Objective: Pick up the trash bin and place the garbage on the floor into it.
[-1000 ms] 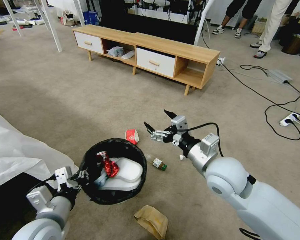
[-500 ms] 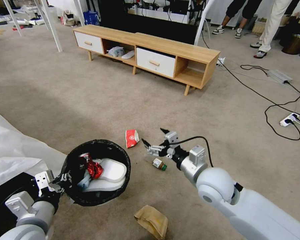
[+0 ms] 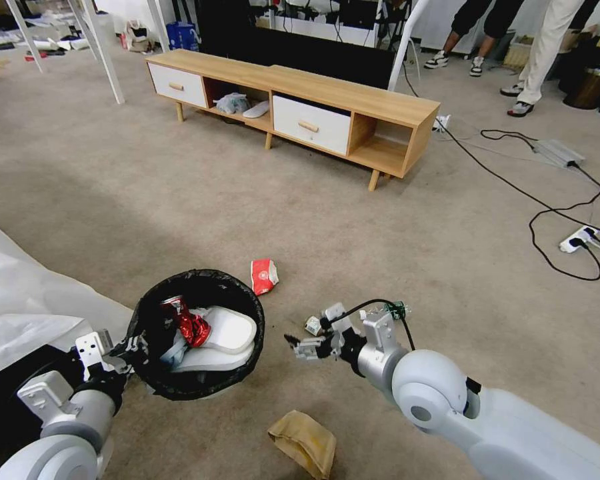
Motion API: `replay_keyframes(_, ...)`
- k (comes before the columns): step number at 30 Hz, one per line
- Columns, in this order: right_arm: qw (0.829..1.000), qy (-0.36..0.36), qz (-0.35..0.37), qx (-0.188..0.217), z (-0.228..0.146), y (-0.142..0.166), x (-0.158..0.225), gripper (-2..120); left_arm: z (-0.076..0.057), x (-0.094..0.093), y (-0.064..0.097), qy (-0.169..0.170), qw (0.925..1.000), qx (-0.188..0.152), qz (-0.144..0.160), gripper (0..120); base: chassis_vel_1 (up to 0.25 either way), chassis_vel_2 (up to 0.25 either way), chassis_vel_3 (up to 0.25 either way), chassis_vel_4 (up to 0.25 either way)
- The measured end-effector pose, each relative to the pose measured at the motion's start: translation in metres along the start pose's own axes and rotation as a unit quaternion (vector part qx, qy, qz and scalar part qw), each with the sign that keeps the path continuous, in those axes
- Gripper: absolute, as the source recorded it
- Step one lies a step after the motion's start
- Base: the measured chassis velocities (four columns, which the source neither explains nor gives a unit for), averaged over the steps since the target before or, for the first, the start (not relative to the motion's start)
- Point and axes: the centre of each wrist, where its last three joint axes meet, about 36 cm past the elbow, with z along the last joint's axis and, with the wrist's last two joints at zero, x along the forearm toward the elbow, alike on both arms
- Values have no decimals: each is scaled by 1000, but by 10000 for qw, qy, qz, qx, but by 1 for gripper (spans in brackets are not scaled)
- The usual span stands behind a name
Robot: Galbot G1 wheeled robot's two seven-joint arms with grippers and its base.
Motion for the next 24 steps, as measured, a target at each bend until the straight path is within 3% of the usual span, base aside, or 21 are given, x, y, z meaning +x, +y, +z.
replay_keyframes(5, 9986, 510, -139, -24, 0, 1, 2, 100, 0, -2, -3, -24, 10000, -10, 48, 0, 0, 0, 0, 0)
replay_keyframes(12, 9915, 1026, -483, -631, -1, 4, 1, 100, 7, -12, -6, 27, 9997, -30, 238, 0, 0, 0, 0, 0)
replay_keyframes(17, 9833, 1390, -681, -955, -6, 16, -20, 100, 7, -17, -5, -26, 9995, -17, 303, 0, 0, 0, 0, 0)
replay_keyframes(24, 9748, 1798, -781, -1061, 5, 24, -39, 100, 5, -19, -2, -45, 9994, -14, 330, 0, 0, 0, 0, 0)
